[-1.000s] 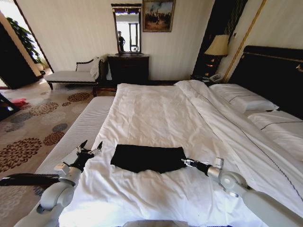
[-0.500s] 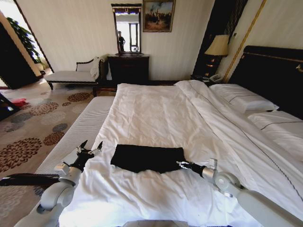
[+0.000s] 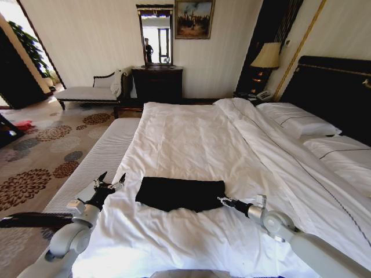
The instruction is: Fold the clothes on the bed.
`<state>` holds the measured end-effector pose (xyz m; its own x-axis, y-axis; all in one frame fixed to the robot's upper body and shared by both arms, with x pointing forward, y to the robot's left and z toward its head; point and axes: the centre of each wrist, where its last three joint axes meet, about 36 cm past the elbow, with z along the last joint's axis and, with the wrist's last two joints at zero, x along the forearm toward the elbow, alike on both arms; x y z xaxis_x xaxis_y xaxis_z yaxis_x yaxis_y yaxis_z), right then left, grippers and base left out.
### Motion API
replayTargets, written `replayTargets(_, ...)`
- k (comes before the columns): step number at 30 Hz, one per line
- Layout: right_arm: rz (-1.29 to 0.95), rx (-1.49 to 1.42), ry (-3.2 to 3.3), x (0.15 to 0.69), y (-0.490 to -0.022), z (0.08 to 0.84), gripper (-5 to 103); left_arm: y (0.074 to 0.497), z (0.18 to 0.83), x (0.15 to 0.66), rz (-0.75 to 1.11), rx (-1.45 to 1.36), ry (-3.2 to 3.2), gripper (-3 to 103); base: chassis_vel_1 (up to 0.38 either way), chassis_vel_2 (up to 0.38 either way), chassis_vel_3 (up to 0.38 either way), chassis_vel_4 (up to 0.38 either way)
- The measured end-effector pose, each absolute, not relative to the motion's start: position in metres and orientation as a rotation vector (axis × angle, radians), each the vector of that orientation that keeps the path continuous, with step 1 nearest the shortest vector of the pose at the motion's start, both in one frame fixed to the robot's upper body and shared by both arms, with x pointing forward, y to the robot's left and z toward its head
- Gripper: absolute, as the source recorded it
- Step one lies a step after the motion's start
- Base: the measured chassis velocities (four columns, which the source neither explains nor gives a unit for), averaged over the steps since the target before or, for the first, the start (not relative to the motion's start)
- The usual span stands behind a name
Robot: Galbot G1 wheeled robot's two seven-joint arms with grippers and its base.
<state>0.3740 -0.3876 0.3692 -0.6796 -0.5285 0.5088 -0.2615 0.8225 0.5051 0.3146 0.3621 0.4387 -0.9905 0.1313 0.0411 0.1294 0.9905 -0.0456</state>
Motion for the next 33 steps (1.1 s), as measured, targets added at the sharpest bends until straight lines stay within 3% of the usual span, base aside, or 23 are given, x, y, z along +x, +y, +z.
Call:
replayTargets(11, -0.505, 0.571, -2.353, 0.369, -0.387, 0.366, 3, 0.362, 0.439, 0.315, 0.066, -0.202, -3.090, 100, 0.000, 0.000, 0.000, 0.000)
replayTargets(33, -0.423, 0.542, -2.478, 0.368, -0.386, 0.395, 3, 0.362, 0.439, 0.315, 0.066, -0.202, -3.090, 100, 0.000, 0.000, 0.000, 0.000)
